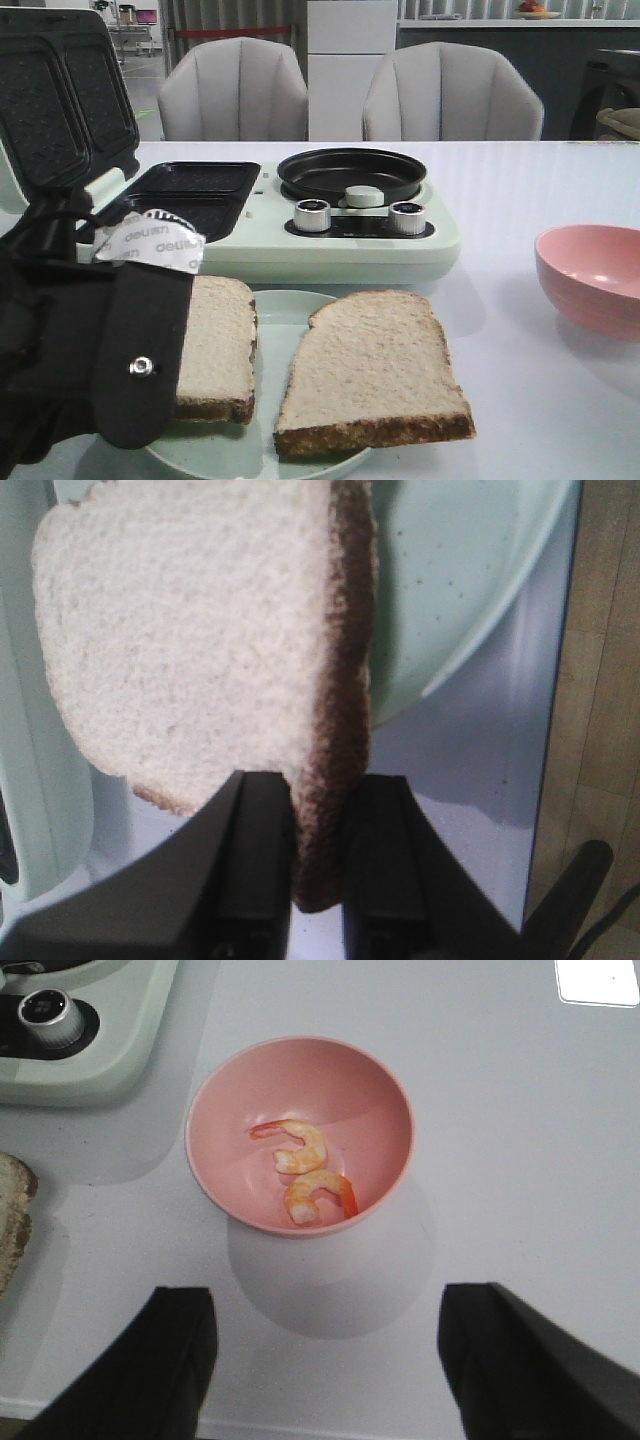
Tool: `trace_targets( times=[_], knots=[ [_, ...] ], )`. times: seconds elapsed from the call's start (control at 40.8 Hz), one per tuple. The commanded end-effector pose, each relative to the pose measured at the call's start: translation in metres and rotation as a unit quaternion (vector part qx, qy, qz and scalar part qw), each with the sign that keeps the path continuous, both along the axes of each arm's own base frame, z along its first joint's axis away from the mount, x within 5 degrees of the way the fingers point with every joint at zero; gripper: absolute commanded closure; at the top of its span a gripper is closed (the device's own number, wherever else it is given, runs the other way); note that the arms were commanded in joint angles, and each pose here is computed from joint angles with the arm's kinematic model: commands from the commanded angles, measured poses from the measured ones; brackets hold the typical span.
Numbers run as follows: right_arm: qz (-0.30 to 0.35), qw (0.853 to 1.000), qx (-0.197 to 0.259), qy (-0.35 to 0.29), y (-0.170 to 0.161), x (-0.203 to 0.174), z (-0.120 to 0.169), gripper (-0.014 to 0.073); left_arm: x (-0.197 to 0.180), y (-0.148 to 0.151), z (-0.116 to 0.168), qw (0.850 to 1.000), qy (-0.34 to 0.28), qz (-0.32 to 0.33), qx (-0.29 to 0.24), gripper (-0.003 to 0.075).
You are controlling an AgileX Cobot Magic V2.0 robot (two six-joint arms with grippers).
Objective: Make breakfast with bread and shrimp
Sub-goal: 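Grasp the bread slice nearest the left gripper and lift it, then carry the bread slice to the far press plate and release it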
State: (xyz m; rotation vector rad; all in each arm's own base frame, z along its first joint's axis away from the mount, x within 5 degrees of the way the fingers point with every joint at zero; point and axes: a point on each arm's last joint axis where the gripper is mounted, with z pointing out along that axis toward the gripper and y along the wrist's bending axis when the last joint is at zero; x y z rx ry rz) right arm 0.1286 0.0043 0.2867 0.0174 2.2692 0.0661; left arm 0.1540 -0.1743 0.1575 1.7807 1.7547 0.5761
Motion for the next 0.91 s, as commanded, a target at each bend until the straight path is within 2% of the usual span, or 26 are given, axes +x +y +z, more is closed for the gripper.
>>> trace_targets(
  times=[0.0, 0.196, 0.417, 0.564, 0.686, 0.784, 0.882],
  knots=[
    [-0.003, 0.999, 0.000, -0.050, -0.001, 0.006, 0.014, 0.0024, 0.003, -0.002, 0.014, 0.999, -0.031, 0.011, -0.008, 0.0622],
    [-0.003, 0.999, 0.000, -0.050, -0.001, 0.006, 0.014, 0.0024, -0.004, 0.001, 0.033, 0.997, -0.077, 0.019, -0.009, 0.0622],
    [-0.003, 0.999, 0.000, -0.050, -0.001, 0.006, 0.014, 0.0024, -0.017, 0.016, 0.076, 0.987, -0.146, 0.027, -0.063, 0.0622],
    [-0.003, 0.999, 0.000, -0.050, -0.001, 0.006, 0.014, 0.0024, -0.020, 0.031, 0.108, 0.971, -0.211, 0.017, -0.107, 0.0622],
    [-0.003, 0.999, 0.000, -0.050, -0.001, 0.006, 0.014, 0.0024, -0.024, 0.042, 0.132, 0.953, -0.272, -0.007, -0.136, 0.0622],
    [-0.003, 0.999, 0.000, -0.050, -0.001, 0.006, 0.014, 0.0024, -0.023, 0.048, 0.145, 0.938, -0.316, -0.018, -0.138, 0.0622],
    [-0.003, 0.999, 0.000, -0.050, -0.001, 0.006, 0.014, 0.0024, -0.018, 0.052, 0.146, 0.935, -0.330, -0.014, -0.127, 0.0622]
  ],
)
